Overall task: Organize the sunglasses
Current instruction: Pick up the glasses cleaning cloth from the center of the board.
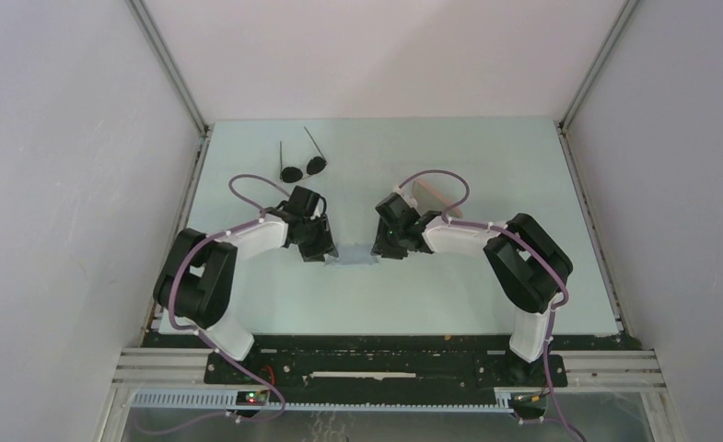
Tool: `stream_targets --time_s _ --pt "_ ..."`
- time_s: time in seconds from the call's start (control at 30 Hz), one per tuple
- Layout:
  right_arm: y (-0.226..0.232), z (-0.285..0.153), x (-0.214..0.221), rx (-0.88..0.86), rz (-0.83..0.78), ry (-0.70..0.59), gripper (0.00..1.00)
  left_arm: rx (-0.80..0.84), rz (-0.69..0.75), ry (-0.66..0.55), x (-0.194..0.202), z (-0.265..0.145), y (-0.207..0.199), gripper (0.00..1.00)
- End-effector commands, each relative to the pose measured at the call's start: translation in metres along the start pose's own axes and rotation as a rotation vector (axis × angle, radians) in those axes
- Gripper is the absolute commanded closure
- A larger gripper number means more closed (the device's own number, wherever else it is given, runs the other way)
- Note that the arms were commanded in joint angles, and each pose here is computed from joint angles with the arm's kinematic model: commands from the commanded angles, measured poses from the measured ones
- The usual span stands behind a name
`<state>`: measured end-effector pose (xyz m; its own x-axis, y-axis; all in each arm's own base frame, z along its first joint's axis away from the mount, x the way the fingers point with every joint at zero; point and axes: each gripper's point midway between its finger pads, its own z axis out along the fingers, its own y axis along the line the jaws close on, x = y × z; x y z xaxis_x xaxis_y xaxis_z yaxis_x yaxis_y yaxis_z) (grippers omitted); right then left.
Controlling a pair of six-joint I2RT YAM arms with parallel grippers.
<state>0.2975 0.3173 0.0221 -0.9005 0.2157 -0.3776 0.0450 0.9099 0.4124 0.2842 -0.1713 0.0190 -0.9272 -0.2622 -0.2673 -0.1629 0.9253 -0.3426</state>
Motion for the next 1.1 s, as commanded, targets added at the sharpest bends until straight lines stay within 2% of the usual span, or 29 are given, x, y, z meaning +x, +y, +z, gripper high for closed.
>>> stream_targets --time_s 0.0,0.47,0.63,0.77,1.07 --pt "0.006 0.001 0.008 -0.014 -0.014 0.026 0.61 -0.044 0.011 0.086 0.023 0.015 0.011 0.54" --pt "0.013 0.009 0.019 -0.05 -0.004 0.065 0.67 0.002 0.019 0.118 0.027 0.021 0.001 0.67" --pt "0.012 0.011 0.02 -0.047 0.004 0.077 0.79 0.009 0.021 0.125 0.029 0.022 -0.001 0.79" --pt "0.013 0.008 0.017 -0.05 0.007 0.068 0.98 0.026 0.025 0.127 0.028 0.022 -0.006 0.99" --pt "0.022 -0.016 -0.007 -0.081 0.046 -0.01 1.0 0.096 0.102 0.084 0.003 0.007 -0.053 1.0"
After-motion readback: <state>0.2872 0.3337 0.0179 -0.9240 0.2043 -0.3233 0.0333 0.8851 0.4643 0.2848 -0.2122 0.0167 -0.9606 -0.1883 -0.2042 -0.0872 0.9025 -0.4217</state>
